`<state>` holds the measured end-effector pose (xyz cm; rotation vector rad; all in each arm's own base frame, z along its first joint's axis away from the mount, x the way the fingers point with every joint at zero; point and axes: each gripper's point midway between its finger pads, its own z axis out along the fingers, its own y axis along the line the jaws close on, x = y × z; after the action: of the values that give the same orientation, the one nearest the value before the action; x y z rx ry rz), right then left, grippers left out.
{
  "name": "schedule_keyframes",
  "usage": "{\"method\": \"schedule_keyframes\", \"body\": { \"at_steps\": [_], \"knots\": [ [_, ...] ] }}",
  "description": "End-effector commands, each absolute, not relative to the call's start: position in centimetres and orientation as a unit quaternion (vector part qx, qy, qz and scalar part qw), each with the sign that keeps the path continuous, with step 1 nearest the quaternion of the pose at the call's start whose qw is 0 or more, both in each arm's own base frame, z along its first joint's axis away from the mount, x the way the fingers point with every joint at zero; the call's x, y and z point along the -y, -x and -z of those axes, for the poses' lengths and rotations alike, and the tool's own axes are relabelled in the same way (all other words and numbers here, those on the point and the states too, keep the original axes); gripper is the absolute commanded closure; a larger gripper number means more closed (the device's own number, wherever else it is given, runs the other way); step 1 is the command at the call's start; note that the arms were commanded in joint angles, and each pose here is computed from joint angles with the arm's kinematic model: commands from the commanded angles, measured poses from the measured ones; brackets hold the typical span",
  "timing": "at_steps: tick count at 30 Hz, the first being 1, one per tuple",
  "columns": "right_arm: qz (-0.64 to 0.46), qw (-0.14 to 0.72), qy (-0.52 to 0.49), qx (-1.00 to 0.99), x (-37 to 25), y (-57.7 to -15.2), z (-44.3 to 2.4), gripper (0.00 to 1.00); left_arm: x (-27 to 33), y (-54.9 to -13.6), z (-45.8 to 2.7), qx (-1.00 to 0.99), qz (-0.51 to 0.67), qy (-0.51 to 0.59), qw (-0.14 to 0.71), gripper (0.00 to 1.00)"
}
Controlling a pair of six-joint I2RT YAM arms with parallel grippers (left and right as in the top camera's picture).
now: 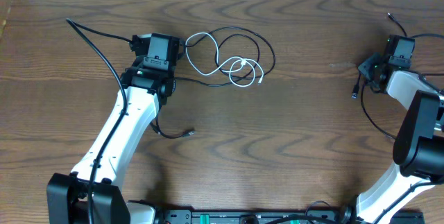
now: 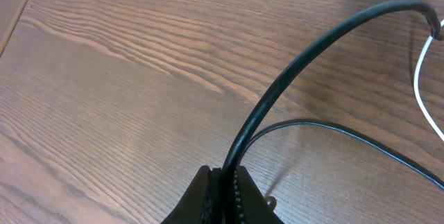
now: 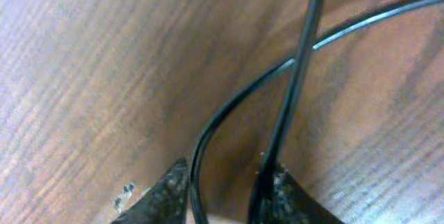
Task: Untangle cables
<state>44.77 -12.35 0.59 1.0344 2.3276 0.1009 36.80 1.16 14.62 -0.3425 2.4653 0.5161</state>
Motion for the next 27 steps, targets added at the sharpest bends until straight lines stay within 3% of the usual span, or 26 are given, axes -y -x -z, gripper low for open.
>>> {"method": "schedule_keyframes", "body": {
  "at_steps": [1, 9, 27],
  "knots": [
    [-0.043, 0.276, -0.394, -0.875, 11.8, -44.6, 1.0, 0.66, -1.5, -37.2, -16.3, -0.917, -0.198, 0.14, 0.315, 0.93],
    [-0.068, 0.296, -0.385, -0.871, 11.2, -45.7, 0.3, 0.54, -1.5, -37.2, -16.3, -0.918, -0.198, 0.14, 0.315, 0.93],
    [-0.015, 0.32, -0.465, -0.826, 14.0, -45.5, -0.1, 0.53, -1.5, -37.1, -16.2, -0.918, -0.198, 0.14, 0.314, 0.93]
  ]
}}
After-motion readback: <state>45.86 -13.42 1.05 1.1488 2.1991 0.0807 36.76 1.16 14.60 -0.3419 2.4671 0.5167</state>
